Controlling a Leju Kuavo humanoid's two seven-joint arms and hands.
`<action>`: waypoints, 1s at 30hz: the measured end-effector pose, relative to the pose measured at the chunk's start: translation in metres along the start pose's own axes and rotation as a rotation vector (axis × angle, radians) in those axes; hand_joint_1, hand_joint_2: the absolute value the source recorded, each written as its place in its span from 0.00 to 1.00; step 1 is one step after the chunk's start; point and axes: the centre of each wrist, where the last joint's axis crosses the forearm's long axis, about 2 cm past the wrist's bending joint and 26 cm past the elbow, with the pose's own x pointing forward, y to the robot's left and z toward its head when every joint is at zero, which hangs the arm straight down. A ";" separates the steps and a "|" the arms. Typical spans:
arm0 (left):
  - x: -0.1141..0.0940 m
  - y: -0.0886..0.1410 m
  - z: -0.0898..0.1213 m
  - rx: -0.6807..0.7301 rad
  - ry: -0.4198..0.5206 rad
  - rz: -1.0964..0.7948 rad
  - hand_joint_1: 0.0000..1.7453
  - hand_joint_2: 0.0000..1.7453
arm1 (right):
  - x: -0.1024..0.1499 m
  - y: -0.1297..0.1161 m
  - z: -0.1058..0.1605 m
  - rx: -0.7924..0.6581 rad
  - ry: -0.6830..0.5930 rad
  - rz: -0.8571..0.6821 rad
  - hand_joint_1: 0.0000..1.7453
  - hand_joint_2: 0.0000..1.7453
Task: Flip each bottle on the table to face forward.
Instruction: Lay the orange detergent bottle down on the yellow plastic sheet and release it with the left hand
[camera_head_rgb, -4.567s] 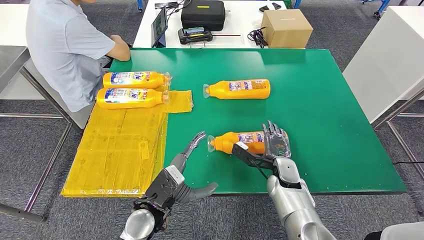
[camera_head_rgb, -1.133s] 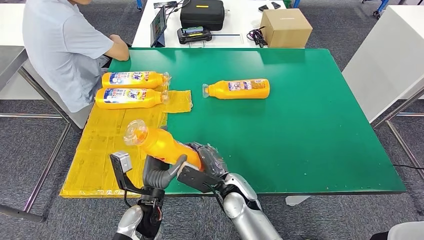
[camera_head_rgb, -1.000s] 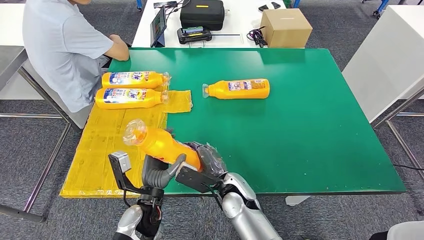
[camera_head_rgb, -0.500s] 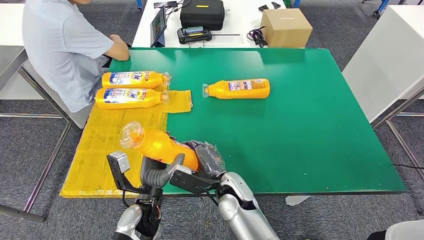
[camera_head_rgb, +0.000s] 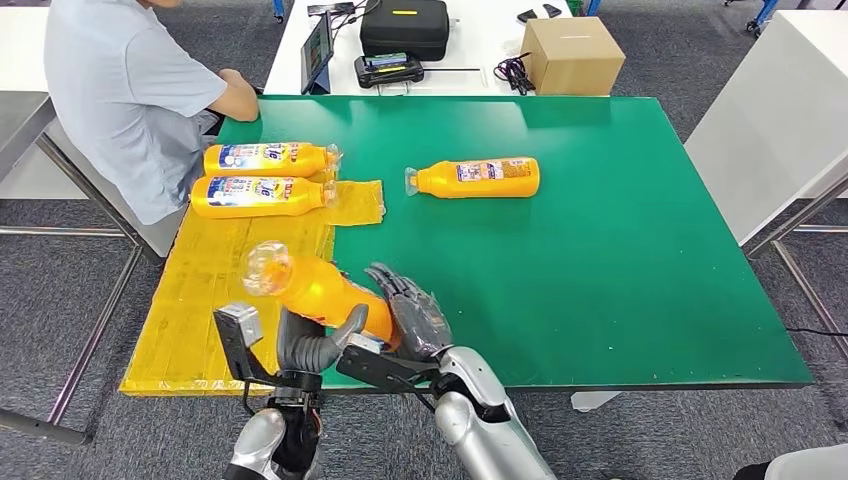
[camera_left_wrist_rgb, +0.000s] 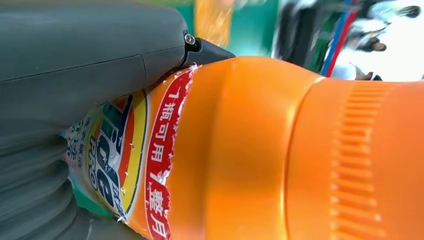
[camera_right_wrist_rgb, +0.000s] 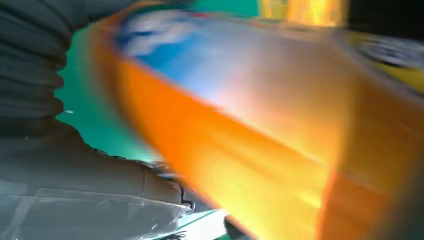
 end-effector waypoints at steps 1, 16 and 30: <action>0.003 0.001 -0.002 -0.010 -0.026 -0.095 1.00 1.00 | -0.002 0.002 0.003 0.001 0.011 0.001 0.00 1.00; 0.020 0.009 -0.012 -0.036 -0.143 -0.258 1.00 1.00 | -0.011 0.010 0.016 0.003 0.068 -0.020 0.00 1.00; 0.041 0.012 -0.028 -0.014 -0.294 -1.097 1.00 1.00 | -0.015 0.012 0.021 0.004 0.068 -0.067 0.00 1.00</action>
